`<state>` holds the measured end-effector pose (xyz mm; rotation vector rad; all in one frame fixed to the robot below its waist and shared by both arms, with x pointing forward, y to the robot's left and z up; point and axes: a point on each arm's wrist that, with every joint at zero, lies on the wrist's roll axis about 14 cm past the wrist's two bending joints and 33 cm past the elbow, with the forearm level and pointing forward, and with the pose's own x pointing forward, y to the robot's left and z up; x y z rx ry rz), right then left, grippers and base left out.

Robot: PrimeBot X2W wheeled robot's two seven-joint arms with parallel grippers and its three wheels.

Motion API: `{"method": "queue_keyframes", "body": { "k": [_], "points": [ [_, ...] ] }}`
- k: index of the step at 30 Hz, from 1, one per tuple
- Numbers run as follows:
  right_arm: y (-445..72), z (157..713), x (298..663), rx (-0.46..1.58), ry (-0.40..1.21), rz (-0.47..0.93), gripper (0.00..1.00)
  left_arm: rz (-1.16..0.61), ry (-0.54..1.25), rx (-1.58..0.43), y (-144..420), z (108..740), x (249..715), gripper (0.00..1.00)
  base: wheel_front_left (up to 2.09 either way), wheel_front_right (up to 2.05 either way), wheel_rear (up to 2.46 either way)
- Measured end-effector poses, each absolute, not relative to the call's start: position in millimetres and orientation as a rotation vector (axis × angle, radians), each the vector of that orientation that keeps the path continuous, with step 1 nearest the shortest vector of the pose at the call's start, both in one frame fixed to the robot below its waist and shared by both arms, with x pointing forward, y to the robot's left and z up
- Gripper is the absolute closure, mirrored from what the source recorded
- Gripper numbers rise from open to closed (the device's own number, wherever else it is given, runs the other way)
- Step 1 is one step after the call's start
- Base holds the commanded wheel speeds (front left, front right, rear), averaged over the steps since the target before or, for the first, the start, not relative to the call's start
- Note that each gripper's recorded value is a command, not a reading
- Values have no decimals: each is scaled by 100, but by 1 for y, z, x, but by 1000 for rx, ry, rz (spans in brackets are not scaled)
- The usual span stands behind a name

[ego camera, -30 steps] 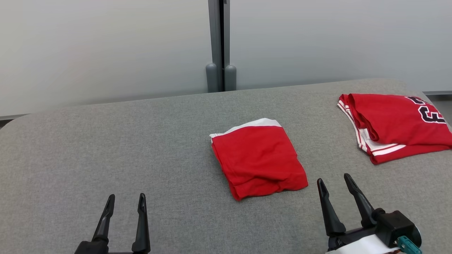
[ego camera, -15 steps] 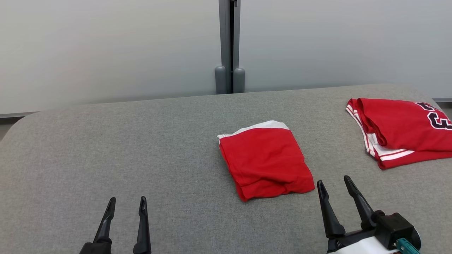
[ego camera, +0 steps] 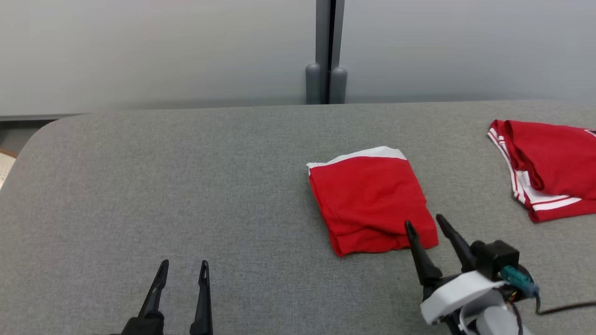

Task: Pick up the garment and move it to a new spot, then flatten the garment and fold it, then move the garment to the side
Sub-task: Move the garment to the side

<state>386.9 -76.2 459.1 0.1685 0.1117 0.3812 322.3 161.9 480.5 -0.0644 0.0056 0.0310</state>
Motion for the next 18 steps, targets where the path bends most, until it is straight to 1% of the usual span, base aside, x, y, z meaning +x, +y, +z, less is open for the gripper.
{"method": "queue_keyframes", "body": {
  "k": [5, 9, 14, 18],
  "points": [
    [-88, 436, 429, 153, 235, 401, 0, 29, 18, -64, 162, 477, 337, 0, 0, 0, 0],
    [-100, 414, 454, 212, 401, 385, 0, 58, 51, -65, 170, 467, 339, 0, 0, 0, 0],
    [-109, 394, 474, 288, 570, 374, 0, 83, 74, -70, 176, 461, 342, 0, 0, 0, 0],
    [-112, 375, 479, 298, 683, 373, 0, 96, 97, -75, 179, 454, 344, 0, 0, 0, 0]
  ]
}}
